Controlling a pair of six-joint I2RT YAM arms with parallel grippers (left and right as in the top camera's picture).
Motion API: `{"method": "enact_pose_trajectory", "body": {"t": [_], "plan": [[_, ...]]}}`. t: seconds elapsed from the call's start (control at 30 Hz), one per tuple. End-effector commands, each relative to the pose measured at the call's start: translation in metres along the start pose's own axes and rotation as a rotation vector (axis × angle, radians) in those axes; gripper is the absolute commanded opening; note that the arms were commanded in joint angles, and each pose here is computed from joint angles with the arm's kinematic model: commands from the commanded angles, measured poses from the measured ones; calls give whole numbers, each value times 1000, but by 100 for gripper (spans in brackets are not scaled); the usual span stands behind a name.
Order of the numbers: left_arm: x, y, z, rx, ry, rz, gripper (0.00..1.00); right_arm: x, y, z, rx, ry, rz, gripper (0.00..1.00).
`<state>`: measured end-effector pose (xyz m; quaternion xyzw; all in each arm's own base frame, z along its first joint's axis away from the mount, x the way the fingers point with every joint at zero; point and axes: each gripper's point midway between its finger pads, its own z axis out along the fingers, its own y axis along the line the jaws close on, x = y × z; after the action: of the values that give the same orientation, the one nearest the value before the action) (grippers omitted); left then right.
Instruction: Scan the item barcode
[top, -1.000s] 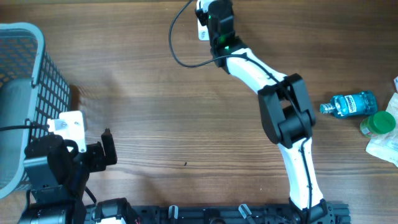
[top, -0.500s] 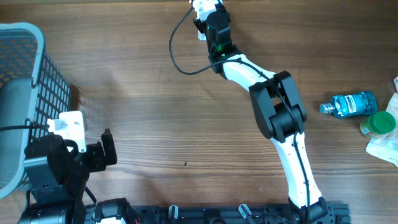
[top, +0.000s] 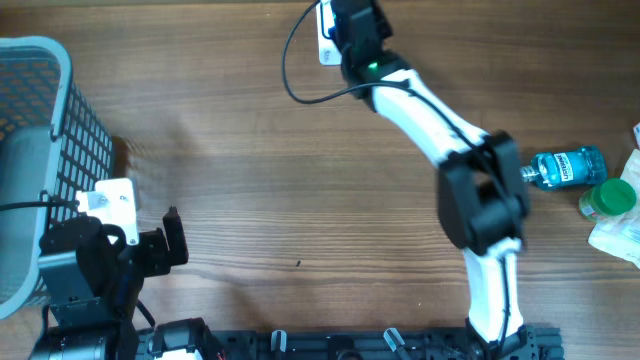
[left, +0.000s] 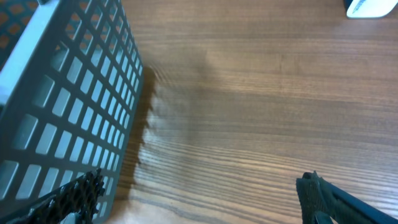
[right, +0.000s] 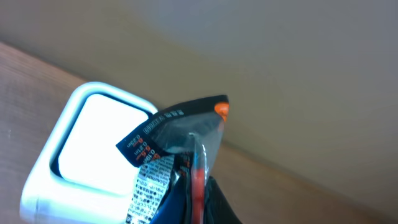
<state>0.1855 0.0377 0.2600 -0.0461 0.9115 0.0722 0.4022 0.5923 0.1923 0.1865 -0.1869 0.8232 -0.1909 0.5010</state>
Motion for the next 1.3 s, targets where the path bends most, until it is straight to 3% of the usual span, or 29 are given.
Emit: {"method": "enact_pose_trajectory", "body": {"t": [0.0,0.1,0.13,0.23,0.3,0.43,0.5,0.53,0.57,0.6,0.67,0.73,0.83,0.93,1.0,1.07,1.1,1.27], "plan": [[-1,1,-1,-9,-6,18,100,1,-80,-56,108,106,336,5],[-1,1,-1,-9,-6,18,100,94,-131,-63,216,422,475,5],[-1,1,-1,-9,-6,18,100,144,-157,-65,280,568,496,5],[-1,1,-1,-9,-6,18,100,249,-219,-72,424,799,573,5],[-1,1,-1,-9,-6,19,100,319,-260,-82,542,889,707,5],[-1,1,-1,-9,-6,18,100,392,-295,-80,488,890,1010,5],[-1,1,-1,-9,-6,18,100,409,-303,-76,441,861,1119,13],[-1,1,-1,-9,-6,18,100,411,-306,-76,436,855,1134,24],[-1,1,-1,-9,-6,19,100,410,-309,-75,430,843,1140,60],[-1,1,-1,-9,-6,18,100,404,-313,-75,410,832,1118,100],[-1,1,-1,-9,-6,18,100,370,-325,-74,347,770,1132,100],[-1,1,-1,-9,-6,18,100,306,-346,-82,231,634,1182,100],[-1,1,-1,-9,-6,18,100,112,-400,-141,-77,93,1230,100],[-2,5,-1,-28,-10,37,100,-27,-432,-242,-177,-365,1100,100],[-8,22,-2,-132,-24,126,100,-66,-445,-307,-65,-538,977,100],[-7,29,-3,-170,-15,126,100,-79,-454,-356,59,-627,883,100],[-7,28,-3,-169,-15,126,100,-87,-453,-400,152,-677,752,100],[-39,27,-6,-166,-145,133,100,-94,-446,-478,253,-777,712,100]]}}
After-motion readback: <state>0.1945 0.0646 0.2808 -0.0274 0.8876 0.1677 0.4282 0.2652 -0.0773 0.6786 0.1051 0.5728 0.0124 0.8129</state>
